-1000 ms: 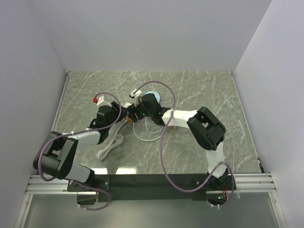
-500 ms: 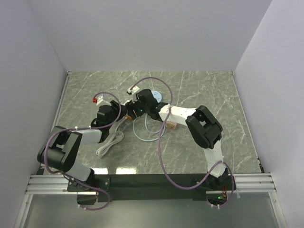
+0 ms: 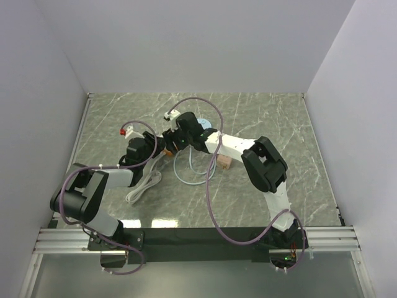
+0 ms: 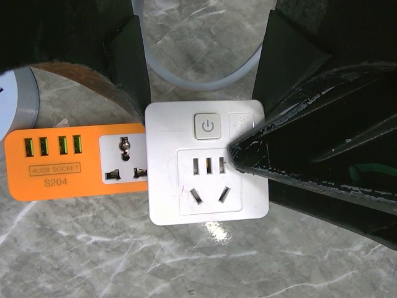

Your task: Insert the plug

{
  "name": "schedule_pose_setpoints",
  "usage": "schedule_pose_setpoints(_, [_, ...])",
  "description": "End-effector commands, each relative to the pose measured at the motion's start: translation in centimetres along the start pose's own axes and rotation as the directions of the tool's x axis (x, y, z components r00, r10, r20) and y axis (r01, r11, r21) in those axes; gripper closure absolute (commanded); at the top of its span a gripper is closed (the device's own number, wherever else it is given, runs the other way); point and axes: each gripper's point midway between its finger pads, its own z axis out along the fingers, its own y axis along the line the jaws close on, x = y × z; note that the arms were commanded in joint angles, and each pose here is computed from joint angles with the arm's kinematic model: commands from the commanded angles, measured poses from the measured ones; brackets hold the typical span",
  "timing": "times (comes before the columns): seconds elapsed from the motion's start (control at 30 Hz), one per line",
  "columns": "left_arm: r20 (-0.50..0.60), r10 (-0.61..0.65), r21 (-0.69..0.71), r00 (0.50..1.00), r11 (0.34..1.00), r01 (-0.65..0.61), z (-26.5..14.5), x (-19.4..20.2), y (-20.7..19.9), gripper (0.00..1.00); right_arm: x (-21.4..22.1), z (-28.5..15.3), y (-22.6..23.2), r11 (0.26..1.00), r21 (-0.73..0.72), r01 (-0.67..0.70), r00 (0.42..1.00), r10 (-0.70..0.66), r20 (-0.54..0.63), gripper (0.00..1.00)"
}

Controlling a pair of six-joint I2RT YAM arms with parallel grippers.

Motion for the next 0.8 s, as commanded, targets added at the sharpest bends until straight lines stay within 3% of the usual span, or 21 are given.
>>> schedule_pose_setpoints(0.0, [-0.417, 0.004, -0.342, 0.909, 0.926, -0.161, -5.7, 11.1, 12.4, 0.70, 2.0, 1.0, 2.6, 0.993, -0.084, -0.078, 0.994, 0.071, -0.087, 1.00])
schedule_pose_setpoints(0.77, [-0.419, -0.007, -0.329, 0.908, 0.933, -0.145, -6.5, 11.9, 12.7, 0.72, 3.4, 3.2, 3.4, 0.999, -0.018, -0.043, 0.981, 0.039, -0.189, 1.00])
